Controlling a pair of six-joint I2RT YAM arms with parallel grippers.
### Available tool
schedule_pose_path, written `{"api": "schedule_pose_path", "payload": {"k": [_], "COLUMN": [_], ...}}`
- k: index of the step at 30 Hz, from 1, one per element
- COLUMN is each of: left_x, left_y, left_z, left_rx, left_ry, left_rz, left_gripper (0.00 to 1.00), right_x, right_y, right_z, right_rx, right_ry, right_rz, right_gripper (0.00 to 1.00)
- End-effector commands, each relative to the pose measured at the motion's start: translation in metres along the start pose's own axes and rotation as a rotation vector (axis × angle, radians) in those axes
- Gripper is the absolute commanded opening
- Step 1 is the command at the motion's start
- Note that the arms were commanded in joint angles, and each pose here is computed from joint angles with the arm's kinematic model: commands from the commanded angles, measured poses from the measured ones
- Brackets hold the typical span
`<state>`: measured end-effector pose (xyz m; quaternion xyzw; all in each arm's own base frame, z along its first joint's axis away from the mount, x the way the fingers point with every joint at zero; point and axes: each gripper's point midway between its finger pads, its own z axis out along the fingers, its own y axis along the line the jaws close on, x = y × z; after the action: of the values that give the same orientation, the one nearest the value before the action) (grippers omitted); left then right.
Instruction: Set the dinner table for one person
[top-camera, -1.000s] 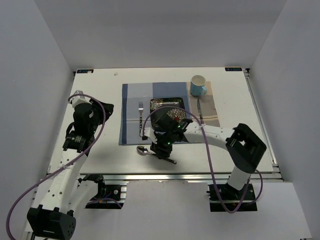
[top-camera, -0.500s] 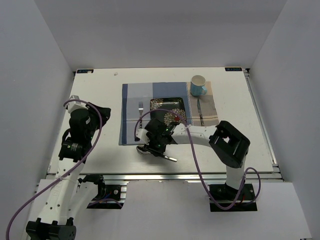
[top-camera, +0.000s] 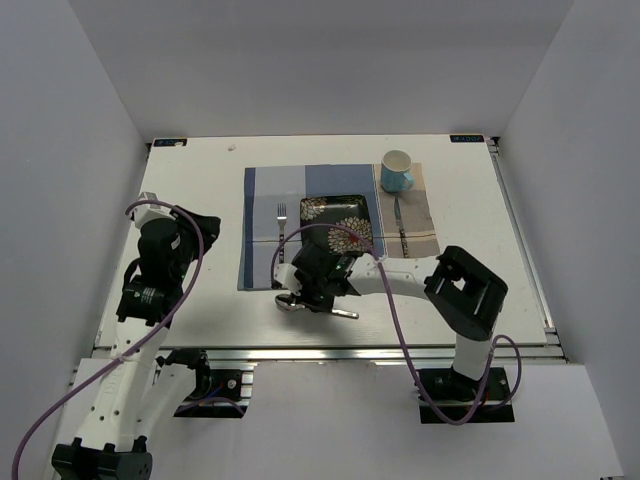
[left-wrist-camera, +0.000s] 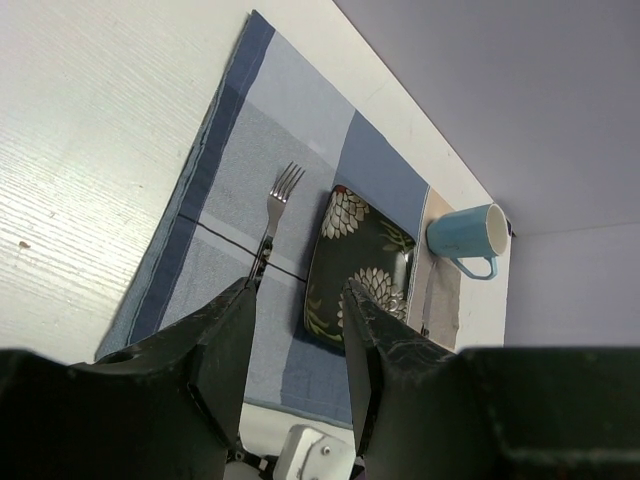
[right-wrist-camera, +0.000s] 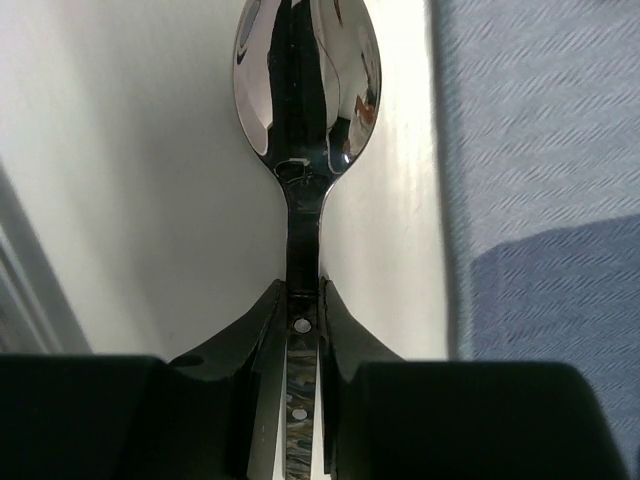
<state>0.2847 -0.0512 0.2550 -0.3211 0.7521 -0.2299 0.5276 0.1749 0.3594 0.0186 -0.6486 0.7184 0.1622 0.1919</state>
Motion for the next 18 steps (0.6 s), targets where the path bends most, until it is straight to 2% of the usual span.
{"api": "schedule_pose_path", "payload": {"k": [1, 5, 10, 14, 18], "left_x": [-0.01, -0.006, -0.005, -0.003, 0.0], "left_y": [-0.005, -0.007, -0.01, -0.011, -0.012], "left_z": [-0.001, 0.005, 0.01, 0.015, 0.02], "left_rx": [0.014, 0.021, 0.032, 0.036, 0.041], "left_ry": [-0.035, -0.02, -0.009, 0.001, 0.007], "left_rz": [-0.009, -0.006, -0.003, -0.003, -0.01], "left_gripper": [0.5, 0.5, 0.5, 0.5, 0.5], "right_x": [0.021, -0.007, -0.039, -0.045, -0.006], "right_y": [0.02, 0.029, 0.014, -0.039, -0.125], "right_z": [-0.01, -0.034, -0.077, -0.11, -0.138], "right_rx": [-0.072, -0.126, -0.07, 0.065, 0.28], "right_ry": [0.038, -0.097, -0.27, -0.372, -0.382], "right_rz": [-0.045, -0.069, -0.057, 0.105, 0.348], "right_gripper": [0.0, 0.0, 0.0, 0.0, 0.0]}}
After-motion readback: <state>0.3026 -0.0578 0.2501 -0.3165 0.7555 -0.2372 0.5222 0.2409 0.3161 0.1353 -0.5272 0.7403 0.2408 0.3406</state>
